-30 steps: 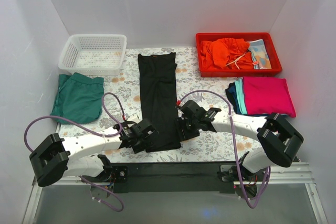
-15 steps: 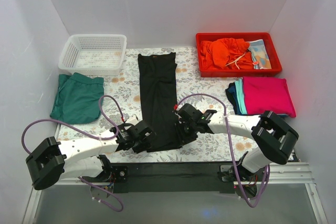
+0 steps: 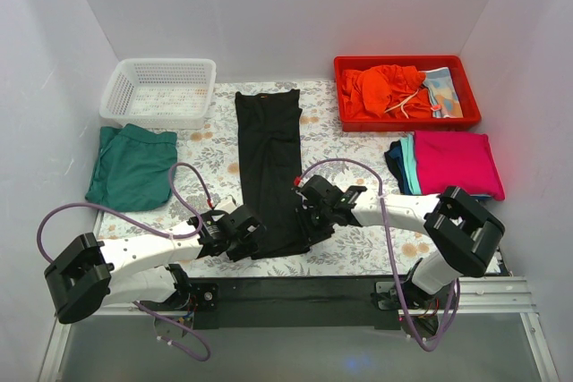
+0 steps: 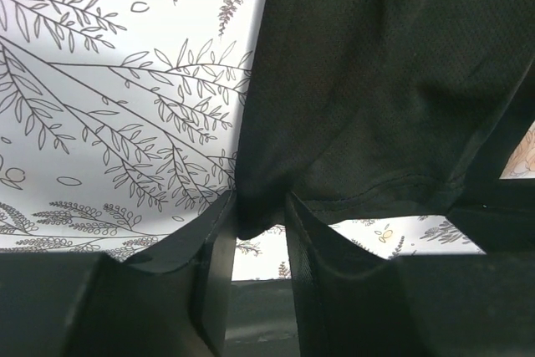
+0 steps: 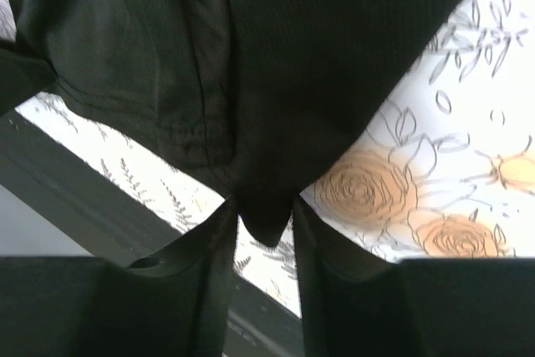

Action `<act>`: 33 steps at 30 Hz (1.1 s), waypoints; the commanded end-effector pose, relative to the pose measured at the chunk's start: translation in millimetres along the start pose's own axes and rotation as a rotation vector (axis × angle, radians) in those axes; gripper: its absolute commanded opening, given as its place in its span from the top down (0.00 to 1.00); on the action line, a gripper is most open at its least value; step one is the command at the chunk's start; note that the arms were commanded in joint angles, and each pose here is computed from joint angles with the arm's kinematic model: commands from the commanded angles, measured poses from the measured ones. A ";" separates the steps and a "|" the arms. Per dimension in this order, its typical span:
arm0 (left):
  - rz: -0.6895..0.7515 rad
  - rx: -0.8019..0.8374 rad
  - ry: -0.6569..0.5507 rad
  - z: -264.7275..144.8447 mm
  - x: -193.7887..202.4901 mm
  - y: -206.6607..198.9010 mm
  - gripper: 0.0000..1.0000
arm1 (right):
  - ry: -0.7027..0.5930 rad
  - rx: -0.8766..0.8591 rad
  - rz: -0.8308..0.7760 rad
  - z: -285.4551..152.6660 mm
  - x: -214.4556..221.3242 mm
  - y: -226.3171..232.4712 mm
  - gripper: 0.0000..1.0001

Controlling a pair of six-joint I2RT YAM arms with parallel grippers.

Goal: Fold and stack the t-shirts
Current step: Grab the bottom of the folded rectangular tshirt with both arms

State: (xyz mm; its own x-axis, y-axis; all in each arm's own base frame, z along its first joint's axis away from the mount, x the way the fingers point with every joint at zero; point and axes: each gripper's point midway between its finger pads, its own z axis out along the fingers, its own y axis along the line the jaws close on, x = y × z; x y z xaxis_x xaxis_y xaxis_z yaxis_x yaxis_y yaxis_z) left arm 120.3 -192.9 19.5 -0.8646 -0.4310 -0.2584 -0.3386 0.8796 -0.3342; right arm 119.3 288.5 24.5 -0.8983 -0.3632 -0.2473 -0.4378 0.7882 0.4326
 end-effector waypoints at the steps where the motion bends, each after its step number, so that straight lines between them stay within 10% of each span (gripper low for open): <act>1: -0.231 -0.175 0.016 11.5 12.5 37.8 0.77 | -0.010 0.013 -0.012 7.8 -7.7 1.6 0.67; 6: -0.236 -0.204 0.007 8.6 11.1 42.6 1.00 | 0.010 0.045 0.007 6.3 4.6 -9.5 0.99; 33: -0.268 -0.124 -0.149 -31.6 -32.1 10.6 1.00 | -0.110 0.052 -0.022 -33.1 -10.3 -2.8 0.99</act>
State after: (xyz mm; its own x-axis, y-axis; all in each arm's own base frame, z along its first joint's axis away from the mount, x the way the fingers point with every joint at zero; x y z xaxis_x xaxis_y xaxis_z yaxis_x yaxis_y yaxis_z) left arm 107.4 -164.2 27.1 -0.8703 -0.4121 -0.2698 -0.3583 0.9055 -0.2274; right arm 116.4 272.7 29.8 -0.9000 -0.3311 -0.2835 -0.4258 0.8072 0.4087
